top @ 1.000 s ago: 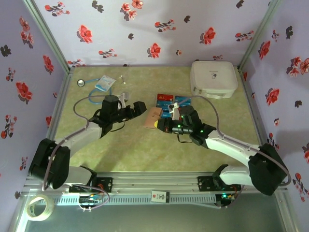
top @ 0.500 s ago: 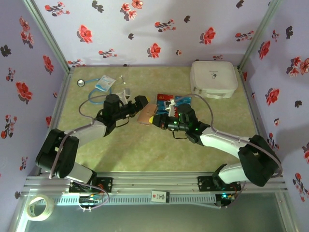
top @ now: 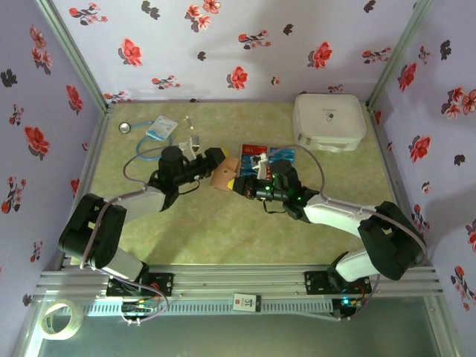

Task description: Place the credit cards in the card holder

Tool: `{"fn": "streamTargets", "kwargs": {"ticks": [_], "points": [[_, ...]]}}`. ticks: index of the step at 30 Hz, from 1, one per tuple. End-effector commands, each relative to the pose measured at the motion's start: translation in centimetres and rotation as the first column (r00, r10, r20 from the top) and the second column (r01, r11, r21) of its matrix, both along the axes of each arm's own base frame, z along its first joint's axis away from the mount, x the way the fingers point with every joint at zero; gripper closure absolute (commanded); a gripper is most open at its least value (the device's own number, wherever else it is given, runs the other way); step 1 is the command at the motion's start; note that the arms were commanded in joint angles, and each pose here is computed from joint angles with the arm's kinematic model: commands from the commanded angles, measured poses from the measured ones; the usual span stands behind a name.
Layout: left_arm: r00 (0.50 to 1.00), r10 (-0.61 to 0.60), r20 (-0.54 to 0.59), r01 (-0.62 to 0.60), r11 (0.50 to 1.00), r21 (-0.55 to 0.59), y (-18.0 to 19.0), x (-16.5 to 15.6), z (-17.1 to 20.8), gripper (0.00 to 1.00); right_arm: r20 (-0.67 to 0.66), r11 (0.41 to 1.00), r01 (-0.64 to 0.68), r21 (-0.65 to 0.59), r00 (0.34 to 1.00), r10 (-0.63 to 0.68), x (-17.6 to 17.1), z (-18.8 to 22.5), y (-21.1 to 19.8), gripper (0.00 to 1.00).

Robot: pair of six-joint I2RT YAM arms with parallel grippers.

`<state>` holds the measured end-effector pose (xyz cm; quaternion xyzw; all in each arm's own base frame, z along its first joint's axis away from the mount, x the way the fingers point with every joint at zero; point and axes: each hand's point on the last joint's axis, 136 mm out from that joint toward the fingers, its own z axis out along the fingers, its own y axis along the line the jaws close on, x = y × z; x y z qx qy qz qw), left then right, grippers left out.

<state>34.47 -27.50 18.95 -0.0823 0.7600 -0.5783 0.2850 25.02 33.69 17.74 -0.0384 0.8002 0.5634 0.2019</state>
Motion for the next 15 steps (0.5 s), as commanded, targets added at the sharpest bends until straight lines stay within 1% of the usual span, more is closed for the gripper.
{"fn": "streamTargets", "kwargs": {"ticks": [1, 8, 15], "points": [[0.999, -0.033, 0.035, 0.035, 0.998, -0.043, -0.3, -0.4, 0.9, 0.38, 0.031, 1.0, -0.003, 0.017, 1.0, 0.002, 0.3, 0.3, 0.2, 1.0], [0.999, -0.022, 0.034, 0.024, 0.999, -0.045, 0.2, -0.3, 0.6, 0.45, 0.025, 1.0, 0.015, 0.006, 1.0, -0.015, 0.5, -0.3, -0.4, 1.0], [0.999, -0.025, 0.04, 0.027, 0.998, -0.049, 0.2, -0.5, 0.6, 0.49, 0.016, 1.0, 0.029, -0.003, 0.999, -0.029, 0.7, -0.8, -0.6, 1.0]]}}
